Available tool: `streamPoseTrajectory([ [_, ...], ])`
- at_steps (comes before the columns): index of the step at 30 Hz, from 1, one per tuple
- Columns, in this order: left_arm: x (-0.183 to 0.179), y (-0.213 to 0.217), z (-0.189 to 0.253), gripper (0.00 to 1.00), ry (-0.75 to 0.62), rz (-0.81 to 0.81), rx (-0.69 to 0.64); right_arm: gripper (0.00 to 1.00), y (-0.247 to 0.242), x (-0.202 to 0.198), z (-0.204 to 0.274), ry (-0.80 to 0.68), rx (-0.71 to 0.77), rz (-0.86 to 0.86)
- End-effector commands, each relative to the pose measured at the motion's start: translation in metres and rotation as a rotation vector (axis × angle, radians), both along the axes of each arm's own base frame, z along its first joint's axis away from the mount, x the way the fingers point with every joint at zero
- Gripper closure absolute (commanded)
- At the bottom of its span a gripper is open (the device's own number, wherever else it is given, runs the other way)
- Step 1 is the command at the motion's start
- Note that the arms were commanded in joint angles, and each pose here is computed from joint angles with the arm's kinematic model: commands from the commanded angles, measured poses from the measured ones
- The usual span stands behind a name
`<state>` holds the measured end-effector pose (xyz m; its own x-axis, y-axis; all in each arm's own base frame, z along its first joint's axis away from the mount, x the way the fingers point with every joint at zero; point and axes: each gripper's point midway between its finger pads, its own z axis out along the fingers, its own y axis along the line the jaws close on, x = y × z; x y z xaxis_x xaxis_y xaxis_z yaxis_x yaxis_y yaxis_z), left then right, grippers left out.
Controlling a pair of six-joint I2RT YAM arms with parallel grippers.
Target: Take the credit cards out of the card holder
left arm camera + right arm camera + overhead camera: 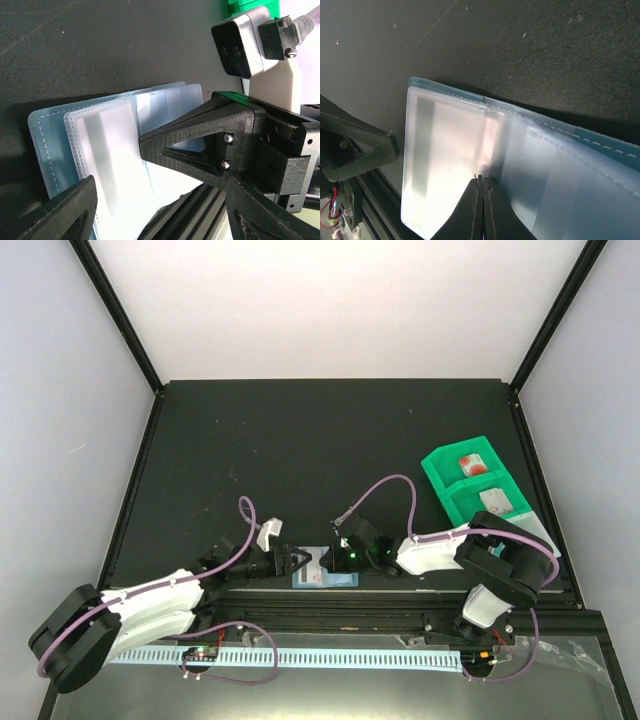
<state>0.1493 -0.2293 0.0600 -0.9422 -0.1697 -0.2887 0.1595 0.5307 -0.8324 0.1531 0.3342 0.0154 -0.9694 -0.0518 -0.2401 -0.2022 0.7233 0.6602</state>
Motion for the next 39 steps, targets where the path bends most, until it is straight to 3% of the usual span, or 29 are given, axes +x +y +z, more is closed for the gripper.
streamPoseTrajectory([
  [1,0.012,-0.004,0.016,0.27,-0.06,0.016,-0.008,0.99,-0.025,-0.008,-0.03,0.031,-0.123,-0.027],
  [21,0.014,-0.005,0.006,0.27,-0.033,0.015,0.022,0.99,-0.025,-0.007,-0.028,0.028,-0.119,-0.03],
  [39,0.011,-0.016,0.02,0.27,-0.017,-0.029,-0.052,0.99,-0.025,-0.007,-0.026,0.024,-0.112,-0.031],
])
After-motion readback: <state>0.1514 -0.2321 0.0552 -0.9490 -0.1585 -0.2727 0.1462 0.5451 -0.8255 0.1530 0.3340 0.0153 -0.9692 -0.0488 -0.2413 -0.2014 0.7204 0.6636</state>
